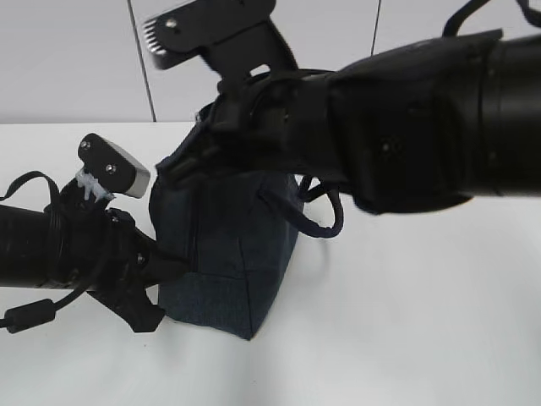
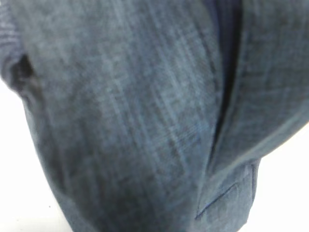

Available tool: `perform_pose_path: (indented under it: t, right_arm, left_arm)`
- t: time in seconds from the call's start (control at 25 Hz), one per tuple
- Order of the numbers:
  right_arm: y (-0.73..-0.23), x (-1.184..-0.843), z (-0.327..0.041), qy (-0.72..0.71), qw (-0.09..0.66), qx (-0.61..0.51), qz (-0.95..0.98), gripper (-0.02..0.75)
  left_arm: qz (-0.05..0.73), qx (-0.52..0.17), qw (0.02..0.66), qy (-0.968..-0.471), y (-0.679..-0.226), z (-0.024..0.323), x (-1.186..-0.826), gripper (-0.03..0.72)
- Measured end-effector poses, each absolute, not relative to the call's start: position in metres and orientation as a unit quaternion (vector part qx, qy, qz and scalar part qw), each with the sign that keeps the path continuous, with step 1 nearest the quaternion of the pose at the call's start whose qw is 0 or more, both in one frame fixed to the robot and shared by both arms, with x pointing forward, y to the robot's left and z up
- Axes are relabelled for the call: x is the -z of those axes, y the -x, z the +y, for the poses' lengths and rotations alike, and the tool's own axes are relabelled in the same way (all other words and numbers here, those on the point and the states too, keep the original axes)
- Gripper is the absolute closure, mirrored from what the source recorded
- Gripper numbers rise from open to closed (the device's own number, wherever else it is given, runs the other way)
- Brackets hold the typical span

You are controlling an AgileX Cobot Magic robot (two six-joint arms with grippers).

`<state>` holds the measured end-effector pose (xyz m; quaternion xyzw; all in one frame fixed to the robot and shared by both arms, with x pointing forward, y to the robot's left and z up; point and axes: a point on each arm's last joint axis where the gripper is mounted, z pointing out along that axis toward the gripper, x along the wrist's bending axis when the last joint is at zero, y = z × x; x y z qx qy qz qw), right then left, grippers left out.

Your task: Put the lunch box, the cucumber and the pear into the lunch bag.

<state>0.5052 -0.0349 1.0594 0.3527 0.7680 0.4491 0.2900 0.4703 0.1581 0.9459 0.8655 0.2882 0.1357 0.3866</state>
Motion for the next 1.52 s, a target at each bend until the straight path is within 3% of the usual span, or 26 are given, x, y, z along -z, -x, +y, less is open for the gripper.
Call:
perform_pose_path:
  t: [0.36,0.84,1.04,1.24,1.52]
  right_arm:
    - [-0.568,-1.056,-0.09,-0.407,0.24,-0.492,0.732,0.732]
    - [-0.657,-1.019,-0.112,-0.444,0.214,-0.508,0.706,0.732]
    - [-0.666,-1.007,-0.111,-0.437,0.191,-0.52,0.709,0.732]
    - [-0.666,-1.009,-0.109,-0.426,0.187,-0.526,0.712,0.732]
    - [-0.666,-1.009,-0.109,-0.425,0.188,-0.526,0.712,0.732]
  left_arm:
    - [0.285,-0.104,0.39,-0.869,-0.457,0.159,-0.937,0.69]
    - [0.282,-0.092,0.396,-0.869,-0.453,0.159,-0.935,0.692]
    - [0.271,-0.07,0.414,-0.866,-0.448,0.156,-0.936,0.685]
    - [0.262,-0.06,0.432,-0.861,-0.444,0.154,-0.94,0.588]
    - [0.231,-0.112,0.489,-0.834,-0.432,0.158,-0.984,0.394]
